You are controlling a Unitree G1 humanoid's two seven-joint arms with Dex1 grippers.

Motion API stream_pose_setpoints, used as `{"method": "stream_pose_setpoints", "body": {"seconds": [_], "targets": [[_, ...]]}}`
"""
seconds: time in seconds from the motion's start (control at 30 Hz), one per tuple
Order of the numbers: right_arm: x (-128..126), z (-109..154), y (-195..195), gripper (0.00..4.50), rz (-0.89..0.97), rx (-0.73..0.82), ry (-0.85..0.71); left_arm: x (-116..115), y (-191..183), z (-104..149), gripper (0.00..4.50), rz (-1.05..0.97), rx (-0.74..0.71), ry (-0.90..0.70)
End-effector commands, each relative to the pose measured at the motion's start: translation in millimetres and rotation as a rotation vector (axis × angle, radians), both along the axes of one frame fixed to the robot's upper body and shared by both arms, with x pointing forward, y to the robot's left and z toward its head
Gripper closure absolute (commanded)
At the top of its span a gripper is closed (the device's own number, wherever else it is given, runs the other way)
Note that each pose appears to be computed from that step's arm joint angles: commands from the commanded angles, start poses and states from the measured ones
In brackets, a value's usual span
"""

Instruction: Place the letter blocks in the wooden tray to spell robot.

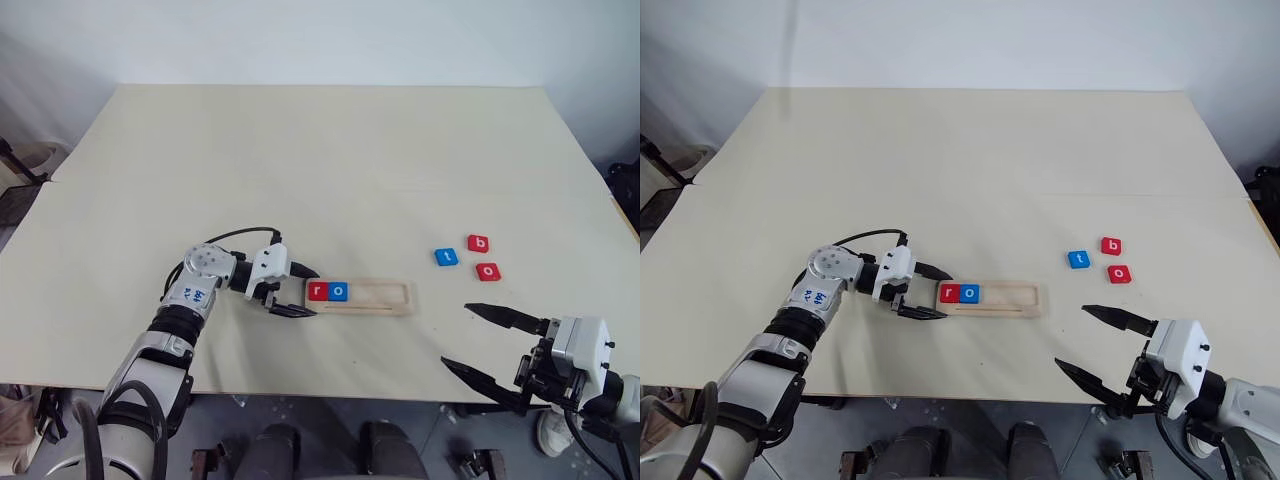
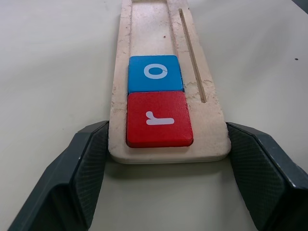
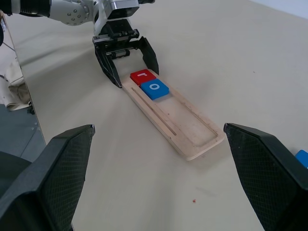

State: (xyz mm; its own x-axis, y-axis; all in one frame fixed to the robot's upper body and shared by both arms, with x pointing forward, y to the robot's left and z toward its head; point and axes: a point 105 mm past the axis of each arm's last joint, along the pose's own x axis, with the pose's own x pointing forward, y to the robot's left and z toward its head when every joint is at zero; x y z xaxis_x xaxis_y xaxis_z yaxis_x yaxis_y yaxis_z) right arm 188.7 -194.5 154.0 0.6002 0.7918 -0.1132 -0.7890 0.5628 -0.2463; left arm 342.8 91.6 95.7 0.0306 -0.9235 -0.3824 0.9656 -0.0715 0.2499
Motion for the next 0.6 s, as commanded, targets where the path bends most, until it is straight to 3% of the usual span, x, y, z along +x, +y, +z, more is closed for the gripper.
{"method": "stream_pose_setpoints", "body": {"seconds": [0.03,0.1,0.3,0.43,0.6], "targets": [[-0.5,3.7,4.0,0.00,0.018,0.007,-0.017,1.1,3.7,3.0,0.34,0.005,-0.015,0.026],[0.3,3.4,2.8,0.00,0.015,0.007,-0.017,1.6,5.3,6.3,0.05,0.009,-0.038,0.025],[4.7,4.2,-17.2,0.00,-0.096,0.022,-0.035,5.8,24.5,32.2,0.05,0.088,-0.156,-0.091],[7.3,4.8,-44.6,0.00,-0.251,0.043,-0.064,-3.7,53.8,46.4,0.05,0.158,-0.226,-0.129],[18.2,0.2,-86.8,0.00,-0.515,0.116,-0.090,-19.6,99.7,46.7,0.05,0.342,-0.220,-0.167]]}}
